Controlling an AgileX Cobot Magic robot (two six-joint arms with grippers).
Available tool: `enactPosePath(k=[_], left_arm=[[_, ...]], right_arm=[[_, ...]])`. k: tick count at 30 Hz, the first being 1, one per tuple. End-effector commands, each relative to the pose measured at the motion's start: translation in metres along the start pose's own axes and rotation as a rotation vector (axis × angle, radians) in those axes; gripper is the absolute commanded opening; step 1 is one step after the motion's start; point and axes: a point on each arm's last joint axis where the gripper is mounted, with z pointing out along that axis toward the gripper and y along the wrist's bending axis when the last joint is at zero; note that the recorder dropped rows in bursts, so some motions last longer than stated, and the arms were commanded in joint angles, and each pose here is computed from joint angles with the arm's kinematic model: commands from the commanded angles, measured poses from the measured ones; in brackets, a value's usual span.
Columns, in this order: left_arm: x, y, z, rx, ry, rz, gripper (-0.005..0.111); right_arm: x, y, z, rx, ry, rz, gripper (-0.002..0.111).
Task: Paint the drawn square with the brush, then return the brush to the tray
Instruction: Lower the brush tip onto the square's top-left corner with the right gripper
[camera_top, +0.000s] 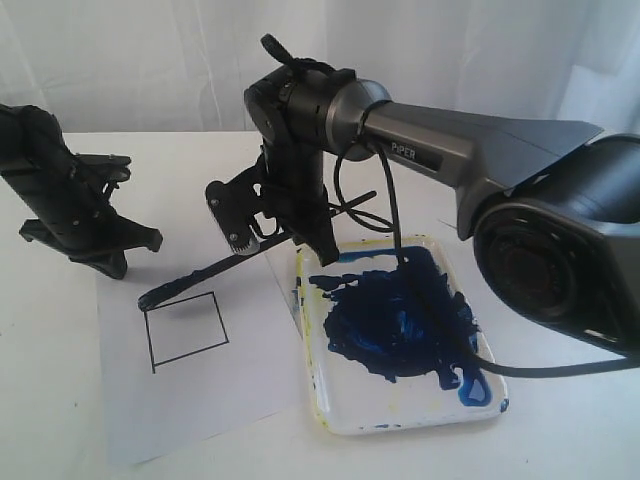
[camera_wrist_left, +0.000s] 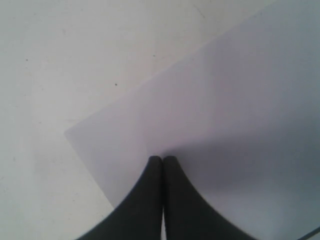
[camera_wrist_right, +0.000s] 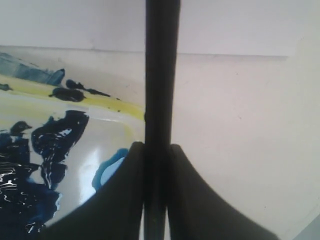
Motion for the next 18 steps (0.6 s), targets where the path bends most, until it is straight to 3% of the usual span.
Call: enactPosePath(k=[1,18], left_arm=[[0.006,0.002,0.007,0.007,0.057,-0.015,0.0],[0.006,0.002,0.007,0.007,0.057,-0.015,0.0]], right_arm=[[-0.003,0.0,-0.003,0.001,-0.008,0.005,0.0],[-0.003,0.005,0.012,-0.042,0.028,-0.018,0.0]])
